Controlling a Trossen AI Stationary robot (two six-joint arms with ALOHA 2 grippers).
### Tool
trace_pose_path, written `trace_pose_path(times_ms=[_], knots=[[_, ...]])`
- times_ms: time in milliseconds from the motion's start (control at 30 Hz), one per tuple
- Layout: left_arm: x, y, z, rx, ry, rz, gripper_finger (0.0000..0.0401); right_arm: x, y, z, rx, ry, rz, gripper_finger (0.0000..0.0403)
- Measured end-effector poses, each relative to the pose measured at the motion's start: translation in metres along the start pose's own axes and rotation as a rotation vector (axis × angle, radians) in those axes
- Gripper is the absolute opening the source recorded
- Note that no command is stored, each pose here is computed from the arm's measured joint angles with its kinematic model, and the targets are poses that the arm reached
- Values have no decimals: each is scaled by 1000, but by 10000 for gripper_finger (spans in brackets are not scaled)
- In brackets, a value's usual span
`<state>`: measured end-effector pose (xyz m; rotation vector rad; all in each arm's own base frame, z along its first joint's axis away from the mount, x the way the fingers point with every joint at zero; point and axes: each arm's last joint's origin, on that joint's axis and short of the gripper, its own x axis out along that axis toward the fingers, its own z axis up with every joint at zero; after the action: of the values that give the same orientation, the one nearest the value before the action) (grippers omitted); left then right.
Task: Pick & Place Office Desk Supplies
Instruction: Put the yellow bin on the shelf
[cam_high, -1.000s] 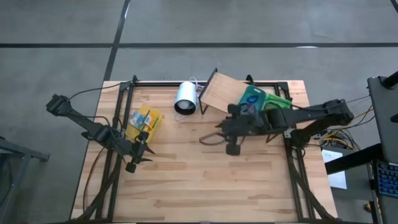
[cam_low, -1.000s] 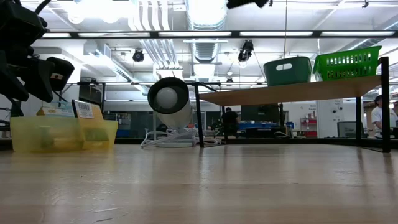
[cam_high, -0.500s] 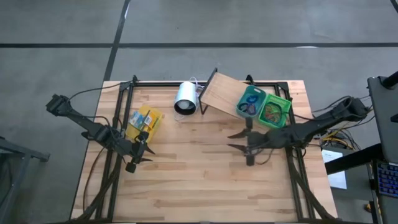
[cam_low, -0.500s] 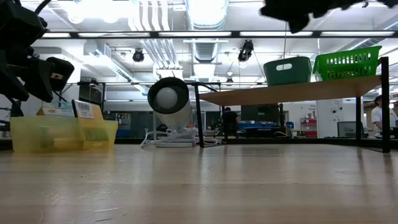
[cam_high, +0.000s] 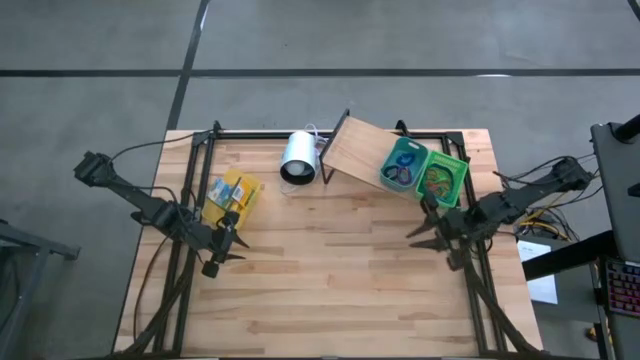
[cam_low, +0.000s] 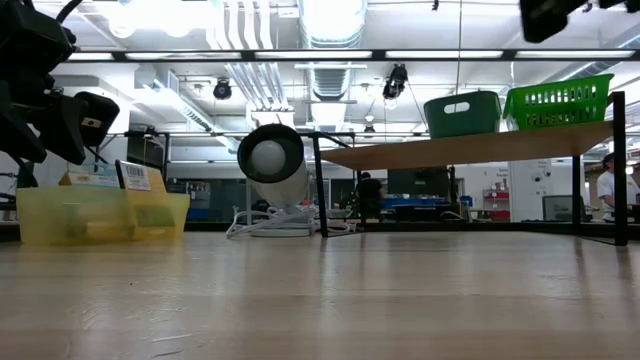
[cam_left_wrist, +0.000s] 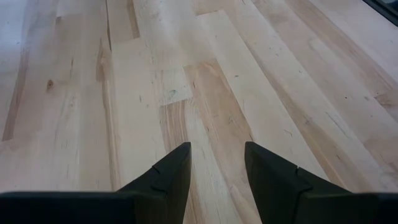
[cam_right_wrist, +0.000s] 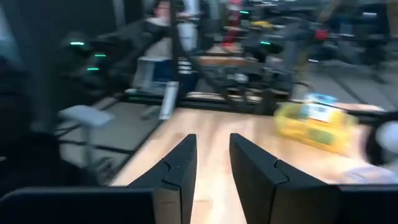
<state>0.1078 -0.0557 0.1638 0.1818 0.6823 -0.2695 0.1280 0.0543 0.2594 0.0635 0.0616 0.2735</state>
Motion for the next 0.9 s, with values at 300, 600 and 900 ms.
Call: trace_pose_path(times_ms=[300,600,900], knots=[[0,0,0,0,0,0,152,-20,0,-9,3,-23,120,69],[0,0,0,0,0,0,152,-22,-1,-18,134,-6,119,59],[0,0,0,0,0,0,152,-11,2,-33,132,5,199,56]])
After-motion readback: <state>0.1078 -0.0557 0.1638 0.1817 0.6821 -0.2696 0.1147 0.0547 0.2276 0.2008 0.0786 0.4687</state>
